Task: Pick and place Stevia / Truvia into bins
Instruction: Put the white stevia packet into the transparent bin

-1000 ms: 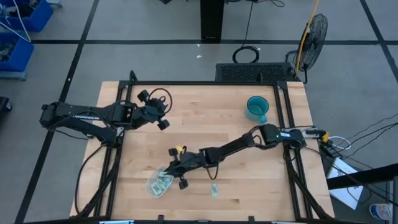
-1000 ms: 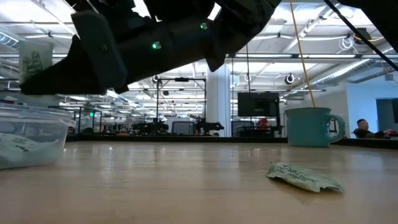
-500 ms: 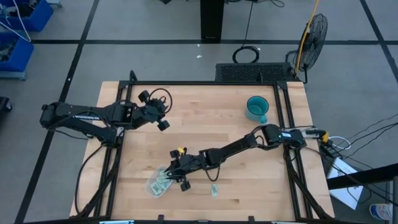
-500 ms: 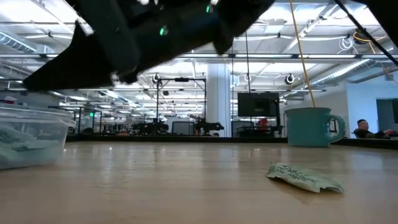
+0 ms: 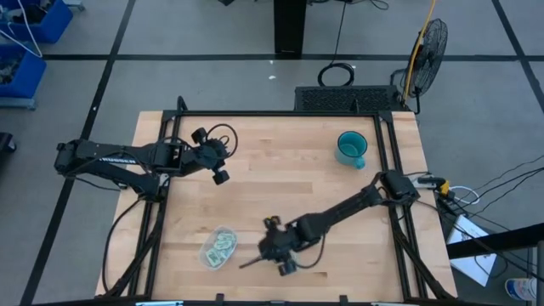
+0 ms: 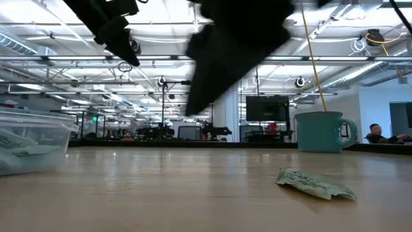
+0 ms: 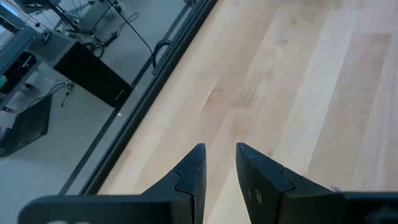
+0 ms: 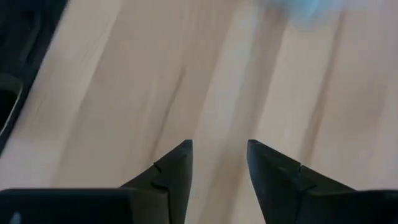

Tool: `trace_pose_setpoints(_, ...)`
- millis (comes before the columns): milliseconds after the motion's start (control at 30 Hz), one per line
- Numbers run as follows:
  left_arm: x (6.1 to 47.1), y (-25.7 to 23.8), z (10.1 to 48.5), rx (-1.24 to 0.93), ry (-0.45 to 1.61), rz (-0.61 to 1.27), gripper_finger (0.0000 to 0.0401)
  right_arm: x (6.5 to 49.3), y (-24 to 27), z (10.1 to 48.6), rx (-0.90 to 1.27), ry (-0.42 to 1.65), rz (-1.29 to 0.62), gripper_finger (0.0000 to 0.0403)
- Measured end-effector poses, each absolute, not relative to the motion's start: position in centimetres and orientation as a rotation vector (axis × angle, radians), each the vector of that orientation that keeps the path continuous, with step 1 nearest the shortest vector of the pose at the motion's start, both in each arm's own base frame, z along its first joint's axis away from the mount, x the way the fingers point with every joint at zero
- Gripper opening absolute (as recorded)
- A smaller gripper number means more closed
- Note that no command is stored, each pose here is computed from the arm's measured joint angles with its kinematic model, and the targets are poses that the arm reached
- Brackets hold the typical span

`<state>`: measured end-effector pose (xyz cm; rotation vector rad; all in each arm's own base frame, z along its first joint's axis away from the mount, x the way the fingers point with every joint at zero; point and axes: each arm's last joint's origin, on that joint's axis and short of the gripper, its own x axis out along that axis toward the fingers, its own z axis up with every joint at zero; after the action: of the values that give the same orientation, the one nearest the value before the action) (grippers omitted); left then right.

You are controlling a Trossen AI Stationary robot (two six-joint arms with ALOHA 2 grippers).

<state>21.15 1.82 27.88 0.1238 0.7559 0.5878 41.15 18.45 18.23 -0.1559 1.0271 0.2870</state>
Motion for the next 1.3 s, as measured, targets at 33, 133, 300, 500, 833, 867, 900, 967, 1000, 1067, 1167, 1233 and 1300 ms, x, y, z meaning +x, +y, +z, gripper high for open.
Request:
trace_pose_setpoints(33,21.2,1.8,27.9,0.124,0.756,0.588,0.0095,40.5,18.8,18.2,-0.139,1.074,0.273,0.0150)
trace_pose_setpoints(133,21.2,1.8,27.9,0.124,0.755,0.587,0.0095,38.8,20.1,18.3,-0.116,1.160,0.251,0.0161)
trace_pose_setpoints(300,21.2,1.8,27.9,0.123,0.754,0.588,0.0095,37.2,21.8,17.2,-0.113,1.209,0.255,0.0176)
trace_pose_setpoints(500,21.2,1.8,27.9,0.118,0.745,0.589,0.0095,36.5,21.6,14.6,-0.093,1.192,0.253,0.0174)
trace_pose_setpoints(833,21.2,1.8,27.9,0.098,0.739,0.597,0.0095,35.6,20.4,13.0,-0.108,1.242,0.223,0.0147)
trace_pose_setpoints(867,21.2,1.8,27.9,0.098,0.739,0.597,0.0095,35.6,20.4,13.0,-0.114,1.242,0.228,0.0139)
trace_pose_setpoints(900,21.2,1.8,27.9,0.098,0.740,0.597,0.0095,35.6,20.4,13.0,-0.118,1.237,0.233,0.0131)
trace_pose_setpoints(967,21.2,1.8,27.9,0.098,0.740,0.597,0.0095,35.6,20.4,13.1,-0.121,1.224,0.245,0.0112)
trace_pose_setpoints(1000,21.2,1.8,27.9,0.098,0.739,0.597,0.0095,35.7,20.4,13.2,-0.120,1.219,0.248,0.0101)
trace_pose_setpoints(1067,21.2,1.8,27.9,0.098,0.740,0.597,0.0095,35.8,20.3,13.3,-0.115,1.208,0.250,0.0082)
trace_pose_setpoints(1167,21.2,1.8,27.9,0.098,0.739,0.597,0.0095,36.1,19.8,13.4,-0.106,1.205,0.245,0.0055)
trace_pose_setpoints(1233,21.2,1.8,27.9,0.097,0.739,0.597,0.0095,36.2,19.6,13.4,-0.111,1.204,0.247,0.0040)
trace_pose_setpoints(1300,21.2,1.8,27.9,0.098,0.740,0.597,0.0095,36.4,19.3,13.4,-0.113,1.202,0.244,0.0028)
